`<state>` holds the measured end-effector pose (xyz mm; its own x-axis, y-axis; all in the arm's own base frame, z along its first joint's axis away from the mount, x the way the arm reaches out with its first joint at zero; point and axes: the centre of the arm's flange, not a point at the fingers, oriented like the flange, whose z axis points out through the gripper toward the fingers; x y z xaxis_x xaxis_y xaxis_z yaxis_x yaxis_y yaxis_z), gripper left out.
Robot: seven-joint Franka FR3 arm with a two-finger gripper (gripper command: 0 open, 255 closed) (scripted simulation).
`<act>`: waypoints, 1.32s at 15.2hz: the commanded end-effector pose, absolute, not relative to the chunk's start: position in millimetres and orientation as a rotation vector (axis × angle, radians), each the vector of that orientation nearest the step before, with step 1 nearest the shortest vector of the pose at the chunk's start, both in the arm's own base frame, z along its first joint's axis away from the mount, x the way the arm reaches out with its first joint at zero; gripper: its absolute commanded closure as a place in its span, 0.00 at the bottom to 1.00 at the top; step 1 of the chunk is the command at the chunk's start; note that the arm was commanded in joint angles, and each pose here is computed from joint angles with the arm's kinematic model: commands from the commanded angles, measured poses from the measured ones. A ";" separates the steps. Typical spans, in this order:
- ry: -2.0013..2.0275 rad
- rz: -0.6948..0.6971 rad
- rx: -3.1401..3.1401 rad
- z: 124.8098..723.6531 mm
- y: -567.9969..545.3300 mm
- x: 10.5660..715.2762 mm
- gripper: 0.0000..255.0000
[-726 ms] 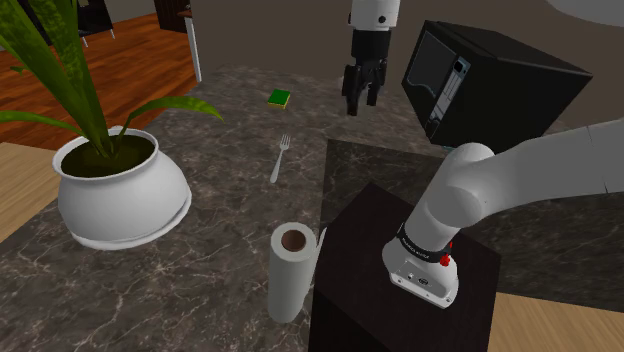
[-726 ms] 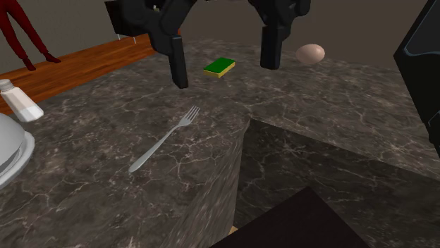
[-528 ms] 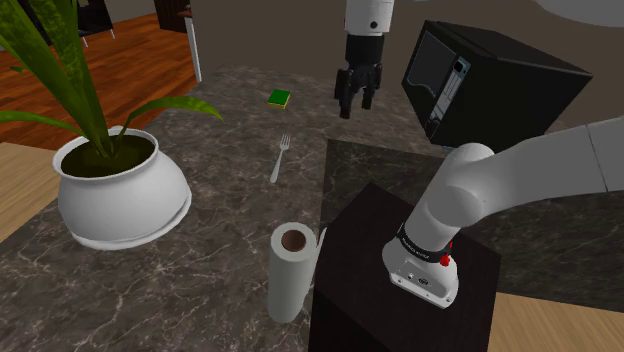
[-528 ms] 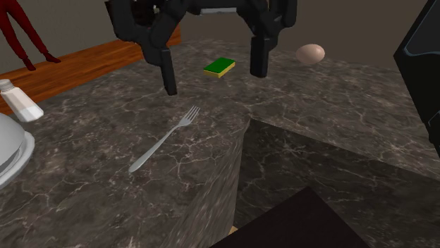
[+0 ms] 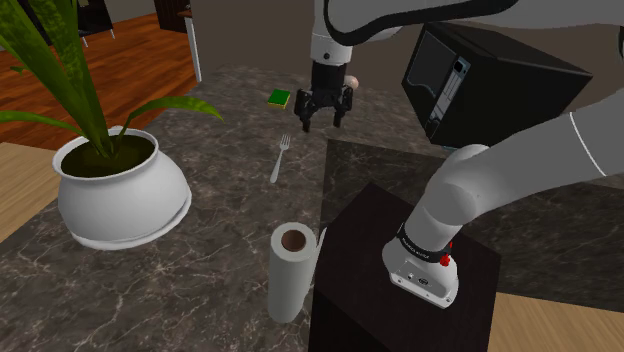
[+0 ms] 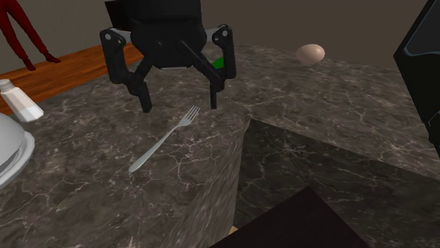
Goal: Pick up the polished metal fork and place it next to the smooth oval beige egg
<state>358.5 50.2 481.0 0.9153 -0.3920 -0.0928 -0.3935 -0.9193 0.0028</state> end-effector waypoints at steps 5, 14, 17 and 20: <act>1.029 0.038 -2.964 430.5 52.0 412.7 0.00; 1.555 -0.105 -2.746 367.7 29.5 487.5 0.00; 1.555 -0.105 -2.746 351.9 28.8 488.3 0.00; 1.555 -0.105 -2.746 336.1 28.0 489.1 0.00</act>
